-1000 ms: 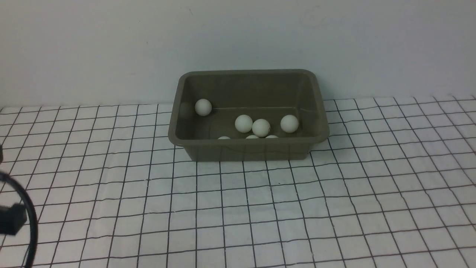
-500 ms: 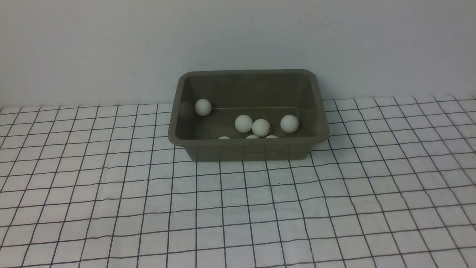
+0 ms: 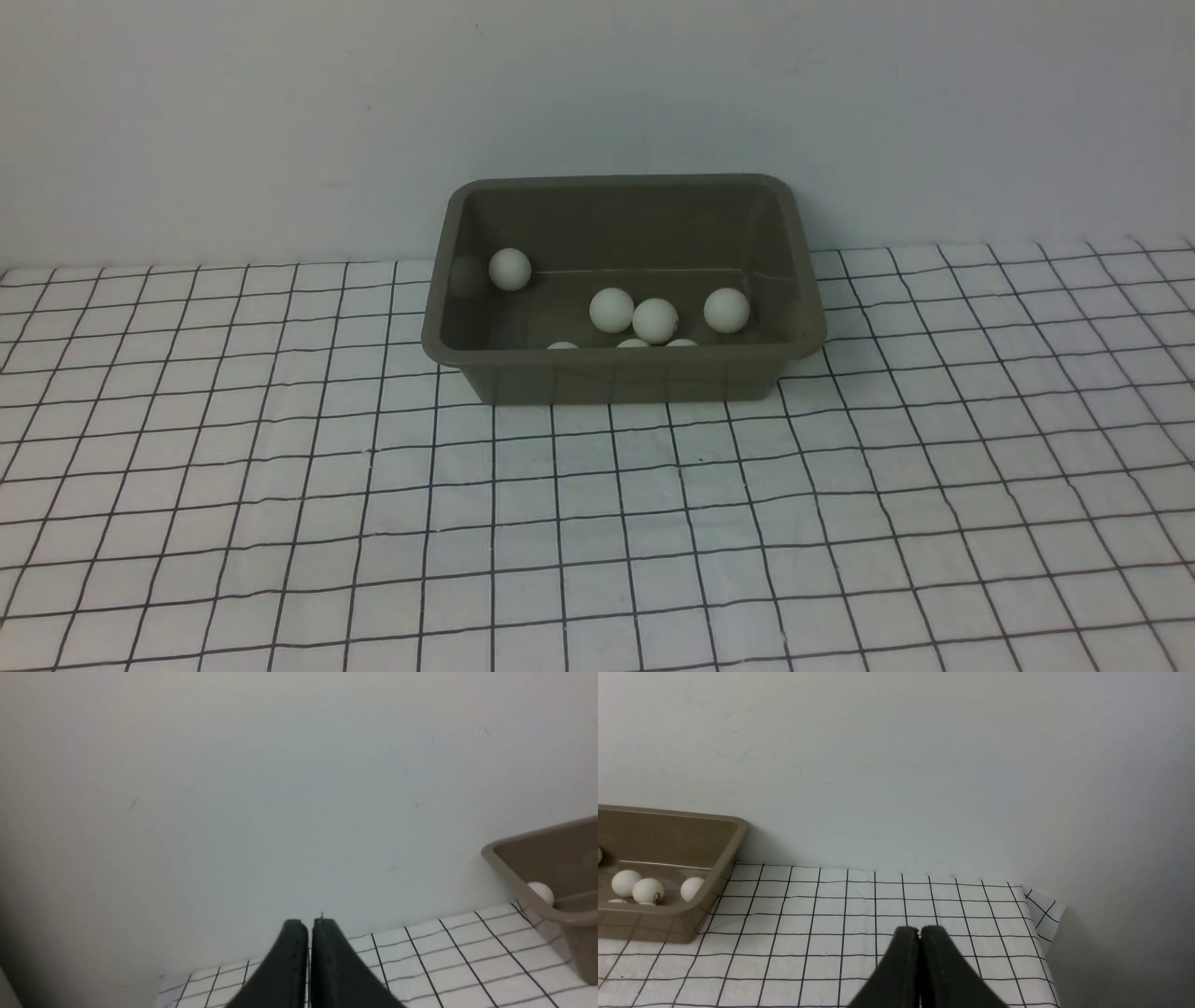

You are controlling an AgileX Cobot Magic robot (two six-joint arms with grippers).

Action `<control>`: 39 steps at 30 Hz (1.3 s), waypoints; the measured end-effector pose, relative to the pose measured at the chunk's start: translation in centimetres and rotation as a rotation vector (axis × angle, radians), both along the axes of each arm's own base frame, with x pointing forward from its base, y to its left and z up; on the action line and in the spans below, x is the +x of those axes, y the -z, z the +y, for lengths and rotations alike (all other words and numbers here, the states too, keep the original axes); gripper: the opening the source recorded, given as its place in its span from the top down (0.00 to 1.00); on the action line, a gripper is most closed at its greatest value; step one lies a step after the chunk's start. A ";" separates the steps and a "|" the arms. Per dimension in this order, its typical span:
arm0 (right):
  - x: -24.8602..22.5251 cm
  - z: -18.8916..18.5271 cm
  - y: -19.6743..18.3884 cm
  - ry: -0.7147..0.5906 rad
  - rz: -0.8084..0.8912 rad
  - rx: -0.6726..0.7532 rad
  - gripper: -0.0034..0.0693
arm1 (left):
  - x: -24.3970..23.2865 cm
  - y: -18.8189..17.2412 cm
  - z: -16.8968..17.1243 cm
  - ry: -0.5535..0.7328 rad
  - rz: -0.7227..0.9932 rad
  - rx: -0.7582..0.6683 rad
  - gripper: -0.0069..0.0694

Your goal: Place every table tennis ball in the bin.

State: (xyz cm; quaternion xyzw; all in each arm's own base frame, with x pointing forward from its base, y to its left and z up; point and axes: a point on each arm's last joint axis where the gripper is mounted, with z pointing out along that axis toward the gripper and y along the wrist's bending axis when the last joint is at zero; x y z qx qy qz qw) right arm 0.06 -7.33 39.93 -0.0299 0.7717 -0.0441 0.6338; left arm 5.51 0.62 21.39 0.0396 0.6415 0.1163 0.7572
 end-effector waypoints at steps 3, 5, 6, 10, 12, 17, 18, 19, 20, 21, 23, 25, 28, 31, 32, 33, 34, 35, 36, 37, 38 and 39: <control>0.0 0.0 0.0 0.000 0.000 0.000 0.98 | 0.1 0.3 -0.1 0.009 0.032 0.014 0.92; 0.0 0.0 0.0 0.000 0.000 0.000 0.98 | 0.1 0.6 -0.2 0.018 0.066 0.029 0.92; 0.0 0.0 0.0 0.000 0.000 0.000 0.98 | 0.1 0.7 -0.2 0.022 0.086 0.038 0.92; 0.0 0.0 0.0 0.000 0.000 0.000 0.98 | 0.2 1.7 -0.4 0.049 0.188 -0.002 0.92; 0.0 0.0 0.0 -0.001 0.000 0.000 0.98 | 0.1 2.2 -0.5 0.062 0.240 -0.053 0.92; 0.0 0.0 0.0 -0.001 0.000 0.000 0.98 | 0.0 3.2 -0.7 0.077 0.349 -0.164 0.92; 0.0 0.0 0.0 -0.001 0.000 0.000 0.98 | 0.0 3.5 -0.7 0.079 0.375 -0.187 0.92; 0.0 0.0 0.0 -0.001 0.000 0.000 0.98 | -0.1 3.6 -0.8 0.080 0.389 -0.203 0.92; 0.0 0.0 0.0 -0.001 0.000 0.000 0.98 | -0.1 3.7 -0.8 0.080 0.401 -0.219 0.92; 0.0 0.0 0.0 -0.001 0.000 0.000 0.98 | -0.1 3.9 -0.8 0.081 0.416 -0.232 0.92; 0.0 0.0 0.0 -0.001 0.000 0.000 0.98 | -0.2 4.0 -0.8 0.082 0.435 -0.243 0.92; 0.0 0.0 0.0 -0.001 0.000 0.000 0.98 | -0.2 4.2 -0.9 0.083 0.452 -0.253 0.92; 0.0 0.0 0.0 -0.001 0.000 0.000 0.98 | -0.2 4.2 -0.9 0.083 0.452 -0.253 0.92; 0.0 0.0 0.0 -0.001 0.000 0.000 0.98 | -0.2 4.2 -0.9 0.083 0.452 -0.253 0.92; 0.0 0.0 0.0 -0.001 0.000 0.000 0.98 | -0.2 4.2 -0.9 0.083 0.452 -0.253 0.92; 0.0 0.0 0.0 -0.001 0.000 0.000 0.98 | -0.2 4.2 -0.9 0.083 0.452 -0.253 0.92; 0.0 0.0 0.0 -0.001 0.000 0.000 0.98 | -0.2 4.2 -0.9 0.083 0.452 -0.253 0.92; 0.0 0.0 0.0 -0.001 0.000 0.000 0.98 | -0.2 4.2 -0.9 0.083 0.452 -0.253 0.92; 0.0 0.0 0.0 -0.001 0.000 0.000 0.98 | -0.2 4.2 -0.9 0.083 0.452 -0.253 0.92; 0.0 0.0 0.0 -0.001 0.000 0.000 0.98 | -0.2 4.2 -0.9 0.083 0.452 -0.253 0.92; 0.0 0.0 0.0 -0.001 0.000 0.000 0.98 | -0.2 4.2 -0.9 0.083 0.452 -0.253 0.92; 0.0 0.0 0.0 -0.001 0.000 0.000 0.98 | -0.2 4.2 -0.9 0.083 0.452 -0.253 0.92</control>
